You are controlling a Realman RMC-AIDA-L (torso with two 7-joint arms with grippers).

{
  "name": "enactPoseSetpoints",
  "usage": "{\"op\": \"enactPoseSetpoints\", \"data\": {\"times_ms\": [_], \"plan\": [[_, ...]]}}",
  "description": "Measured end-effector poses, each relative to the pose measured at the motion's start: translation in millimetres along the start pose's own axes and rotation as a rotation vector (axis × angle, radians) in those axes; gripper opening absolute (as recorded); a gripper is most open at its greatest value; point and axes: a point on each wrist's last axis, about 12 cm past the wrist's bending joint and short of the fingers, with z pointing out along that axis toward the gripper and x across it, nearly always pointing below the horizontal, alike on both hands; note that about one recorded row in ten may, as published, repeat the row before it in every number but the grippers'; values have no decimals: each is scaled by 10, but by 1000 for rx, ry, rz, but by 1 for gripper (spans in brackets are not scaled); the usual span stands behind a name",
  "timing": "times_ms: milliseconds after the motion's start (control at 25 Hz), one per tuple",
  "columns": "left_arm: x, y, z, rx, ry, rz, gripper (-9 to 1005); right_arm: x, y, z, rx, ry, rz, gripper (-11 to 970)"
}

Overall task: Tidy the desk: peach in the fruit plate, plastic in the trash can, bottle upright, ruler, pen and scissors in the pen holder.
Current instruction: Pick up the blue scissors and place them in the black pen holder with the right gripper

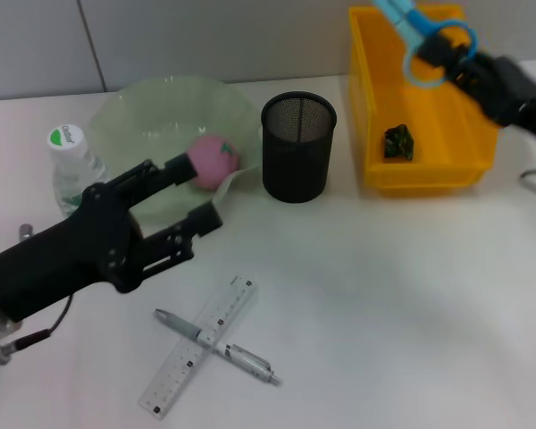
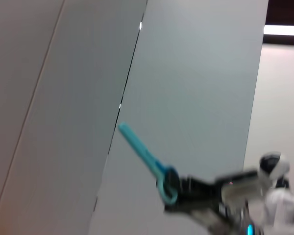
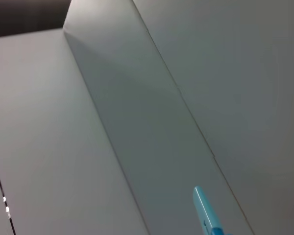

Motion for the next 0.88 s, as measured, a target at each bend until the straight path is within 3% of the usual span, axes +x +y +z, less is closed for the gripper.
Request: {"op": "enactPoseSetpoints", "data": {"times_ms": [80,120,160,320,360,400,520,560,640,680,880], "plan": [[-2,7,-50,-10,30,13,725,-268,-122,-36,-7,64,11,107],[4,10,-81,-19,47,17,725,-268,-122,-36,-7,64,11,107],[18,15,-124,-35,65,20,725,-465,-191,-51,-9,117,17,108],[52,17,-177,-59,90,21,725,-723,-226,-3,-27,224,-3,111],[83,15,-191,-66,113,19,725,-901,-221,70,-21,338,-28,112],[83,15,-191,-66,113,19,725,-901,-221,70,-21,338,-28,113],[125,15,-176,-69,139,15,725,-1079,-199,213,37,534,-69,115],[135,18,-174,-72,147,14,725,-1144,-195,349,92,670,-81,116],[151,21,-163,-74,156,13,725,-1173,-189,429,112,734,-88,117],[151,21,-163,-74,156,13,725,-1234,-177,607,136,843,-103,118],[183,36,-130,-88,169,13,725,-1353,-191,925,197,992,-138,122]]}}
